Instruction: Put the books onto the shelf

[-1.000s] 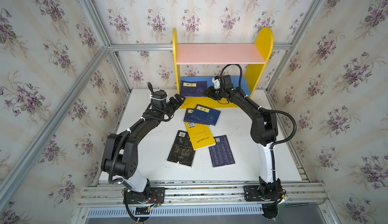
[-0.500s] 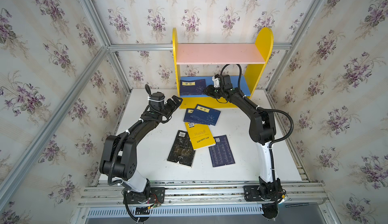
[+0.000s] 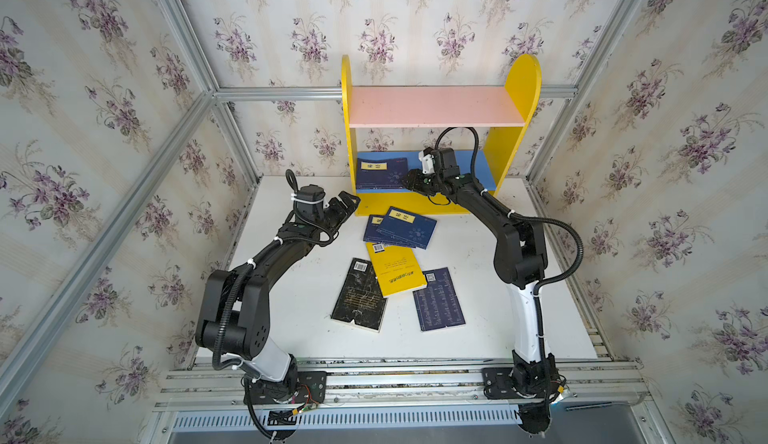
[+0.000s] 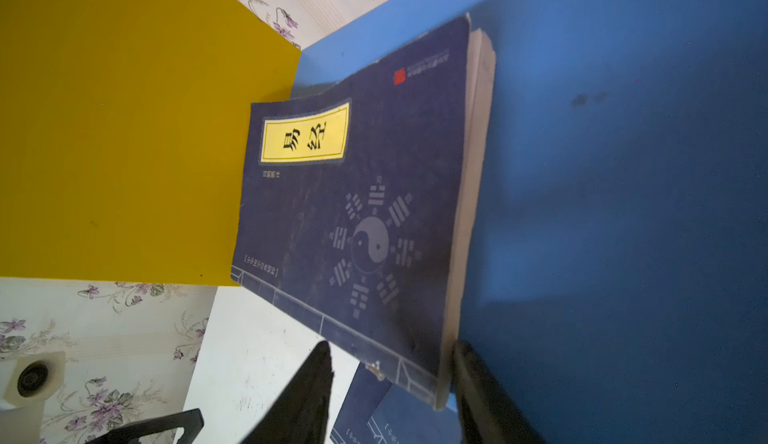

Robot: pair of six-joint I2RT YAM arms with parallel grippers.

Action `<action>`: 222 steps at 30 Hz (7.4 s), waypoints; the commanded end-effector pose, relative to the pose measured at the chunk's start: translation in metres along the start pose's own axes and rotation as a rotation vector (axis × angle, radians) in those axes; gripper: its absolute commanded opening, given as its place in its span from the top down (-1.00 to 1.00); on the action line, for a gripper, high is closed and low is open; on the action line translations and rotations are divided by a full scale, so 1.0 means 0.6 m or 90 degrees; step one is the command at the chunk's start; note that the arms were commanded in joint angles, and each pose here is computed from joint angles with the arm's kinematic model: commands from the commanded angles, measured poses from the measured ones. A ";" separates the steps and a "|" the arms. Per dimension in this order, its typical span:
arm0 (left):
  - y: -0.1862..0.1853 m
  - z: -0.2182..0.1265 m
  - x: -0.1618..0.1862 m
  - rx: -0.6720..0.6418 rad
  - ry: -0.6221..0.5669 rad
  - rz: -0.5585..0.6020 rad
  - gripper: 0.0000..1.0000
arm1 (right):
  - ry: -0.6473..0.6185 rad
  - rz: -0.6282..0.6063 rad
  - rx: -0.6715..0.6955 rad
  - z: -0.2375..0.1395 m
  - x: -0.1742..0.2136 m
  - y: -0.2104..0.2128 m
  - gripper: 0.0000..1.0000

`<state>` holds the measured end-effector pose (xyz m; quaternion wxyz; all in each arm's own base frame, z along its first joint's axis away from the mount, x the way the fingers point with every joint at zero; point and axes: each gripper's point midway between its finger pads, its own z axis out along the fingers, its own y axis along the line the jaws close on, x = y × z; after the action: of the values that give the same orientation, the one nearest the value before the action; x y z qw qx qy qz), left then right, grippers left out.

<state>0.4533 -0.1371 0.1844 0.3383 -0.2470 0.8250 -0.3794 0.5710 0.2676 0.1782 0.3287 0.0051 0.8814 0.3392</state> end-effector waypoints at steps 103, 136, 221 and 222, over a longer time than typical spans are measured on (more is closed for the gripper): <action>-0.155 0.020 0.111 0.279 0.305 0.065 -0.84 | -0.131 0.171 -0.225 -0.346 0.086 0.054 0.94; -0.278 -0.006 0.024 0.458 0.182 0.020 0.92 | -0.116 0.235 -0.330 -0.287 0.049 0.042 0.02; -0.033 -0.038 -0.080 0.031 -0.010 0.085 -0.98 | 0.010 0.142 -0.340 -0.023 -0.046 0.072 0.88; -0.032 -0.034 -0.081 0.030 -0.008 0.082 -0.99 | 0.016 0.141 -0.338 -0.017 -0.042 0.070 0.88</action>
<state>0.4690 -0.1044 0.2248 0.3702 -0.1961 0.8295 -0.3694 0.5771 0.2825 0.2247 0.2674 0.0348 0.7571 0.5950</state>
